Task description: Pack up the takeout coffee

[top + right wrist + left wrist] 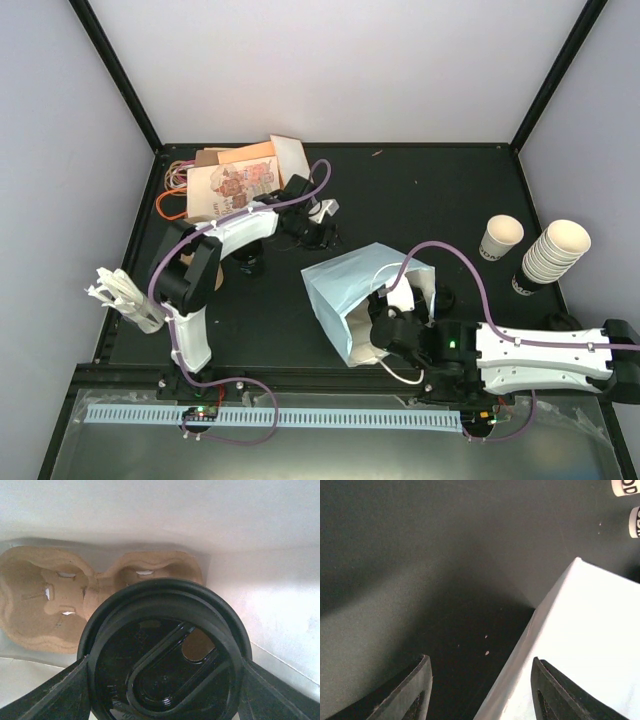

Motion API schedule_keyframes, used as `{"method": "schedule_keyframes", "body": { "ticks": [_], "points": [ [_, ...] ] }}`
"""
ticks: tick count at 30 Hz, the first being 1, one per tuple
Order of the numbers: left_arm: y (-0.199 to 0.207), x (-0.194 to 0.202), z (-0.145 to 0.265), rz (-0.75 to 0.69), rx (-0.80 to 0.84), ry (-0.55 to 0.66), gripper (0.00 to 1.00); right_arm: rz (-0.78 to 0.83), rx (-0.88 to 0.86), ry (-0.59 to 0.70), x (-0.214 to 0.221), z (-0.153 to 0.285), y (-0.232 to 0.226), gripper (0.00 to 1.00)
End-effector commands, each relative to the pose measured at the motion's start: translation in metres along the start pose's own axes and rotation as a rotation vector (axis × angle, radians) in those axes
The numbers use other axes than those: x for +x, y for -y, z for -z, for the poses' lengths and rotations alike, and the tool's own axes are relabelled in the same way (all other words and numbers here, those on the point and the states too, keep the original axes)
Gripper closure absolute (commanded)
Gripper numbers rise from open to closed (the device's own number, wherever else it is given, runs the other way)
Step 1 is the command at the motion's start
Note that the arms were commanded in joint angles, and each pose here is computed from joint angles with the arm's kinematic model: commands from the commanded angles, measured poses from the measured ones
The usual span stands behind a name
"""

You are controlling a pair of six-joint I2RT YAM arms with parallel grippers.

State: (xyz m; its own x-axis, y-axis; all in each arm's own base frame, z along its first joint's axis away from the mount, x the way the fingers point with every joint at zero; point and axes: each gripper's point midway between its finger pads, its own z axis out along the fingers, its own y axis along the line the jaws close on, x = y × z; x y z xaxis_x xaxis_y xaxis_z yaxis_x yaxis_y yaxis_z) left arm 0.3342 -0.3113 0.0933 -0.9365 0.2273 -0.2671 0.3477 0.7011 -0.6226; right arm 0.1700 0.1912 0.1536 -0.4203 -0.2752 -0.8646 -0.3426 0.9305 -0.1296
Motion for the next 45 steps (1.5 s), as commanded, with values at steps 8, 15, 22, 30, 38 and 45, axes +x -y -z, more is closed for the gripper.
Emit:
{"method": "schedule_keyframes", "body": {
  "ticks": [8, 15, 22, 30, 38, 45],
  "points": [
    [0.016, -0.007, -0.008, -0.022, 0.115, 0.052, 0.44, -0.056, 0.003, 0.061, -0.010, 0.001, 0.002, 0.42],
    [0.009, -0.010, -0.018, -0.008, 0.109, 0.035, 0.44, -0.058, 0.005, 0.067, -0.006, -0.002, 0.000, 0.42],
    [0.011, -0.006, -0.024, -0.004, 0.136, 0.012, 0.44, -0.063, 0.009, 0.089, -0.011, -0.004, -0.003, 0.42],
    [0.012, 0.004, -0.032, 0.006, 0.185, -0.012, 0.45, -0.061, 0.031, 0.124, -0.017, -0.009, -0.009, 0.43],
    [0.012, 0.006, -0.039, 0.005, 0.222, -0.036, 0.45, -0.068, 0.039, 0.148, -0.016, -0.014, -0.011, 0.45],
    [0.010, 0.012, -0.045, 0.013, 0.242, -0.058, 0.45, -0.073, 0.059, 0.141, -0.006, -0.017, -0.008, 0.45]
  ]
}}
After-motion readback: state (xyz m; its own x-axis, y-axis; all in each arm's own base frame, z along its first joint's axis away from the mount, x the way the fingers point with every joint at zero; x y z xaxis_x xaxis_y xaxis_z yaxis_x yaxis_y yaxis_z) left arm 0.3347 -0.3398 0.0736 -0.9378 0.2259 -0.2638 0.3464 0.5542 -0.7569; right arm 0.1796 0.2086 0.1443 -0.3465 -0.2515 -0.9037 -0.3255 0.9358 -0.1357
